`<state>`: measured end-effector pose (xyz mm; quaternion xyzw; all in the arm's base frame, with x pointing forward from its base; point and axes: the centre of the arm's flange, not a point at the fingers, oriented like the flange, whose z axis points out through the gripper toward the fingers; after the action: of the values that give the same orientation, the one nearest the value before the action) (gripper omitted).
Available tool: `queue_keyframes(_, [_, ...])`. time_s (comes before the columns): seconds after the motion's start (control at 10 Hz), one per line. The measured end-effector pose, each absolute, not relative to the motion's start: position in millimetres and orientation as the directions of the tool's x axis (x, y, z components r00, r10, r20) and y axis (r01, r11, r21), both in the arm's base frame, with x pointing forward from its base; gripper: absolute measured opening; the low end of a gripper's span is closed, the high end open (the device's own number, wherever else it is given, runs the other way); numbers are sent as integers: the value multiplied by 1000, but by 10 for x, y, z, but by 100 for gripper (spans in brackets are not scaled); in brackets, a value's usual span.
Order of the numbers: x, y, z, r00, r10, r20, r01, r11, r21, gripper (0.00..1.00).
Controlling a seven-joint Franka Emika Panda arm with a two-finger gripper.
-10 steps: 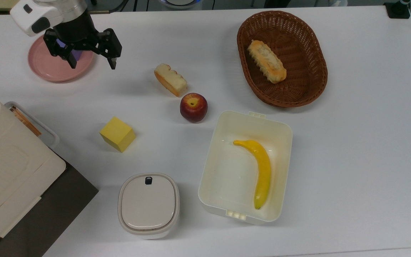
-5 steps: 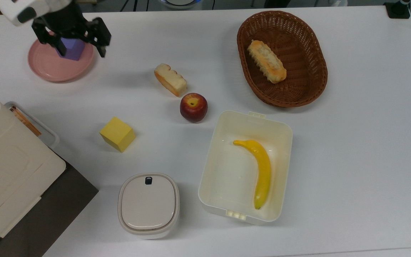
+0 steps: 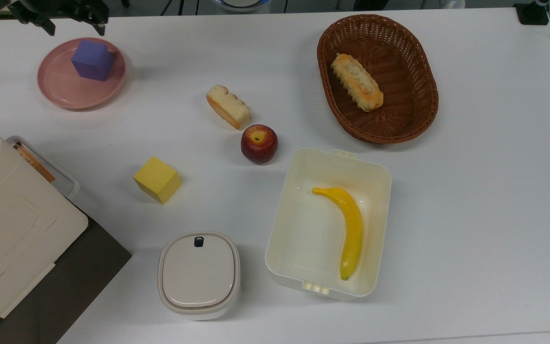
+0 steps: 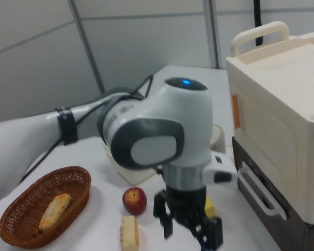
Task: Put the purple cube on the table
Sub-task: 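Move the gripper over the purple cube on the pink plate, then lower the gripper and close it on the purple cube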
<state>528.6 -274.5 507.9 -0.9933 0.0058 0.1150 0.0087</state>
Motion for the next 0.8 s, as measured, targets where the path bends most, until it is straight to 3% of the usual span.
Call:
queue_keyframes(0.4, [5039,-3122,4385,920,31,-391,23,-999,-25,100])
queue_keyframes(0.8, [5066,-3156,3681,861,44,-507,19,-998,-54,100])
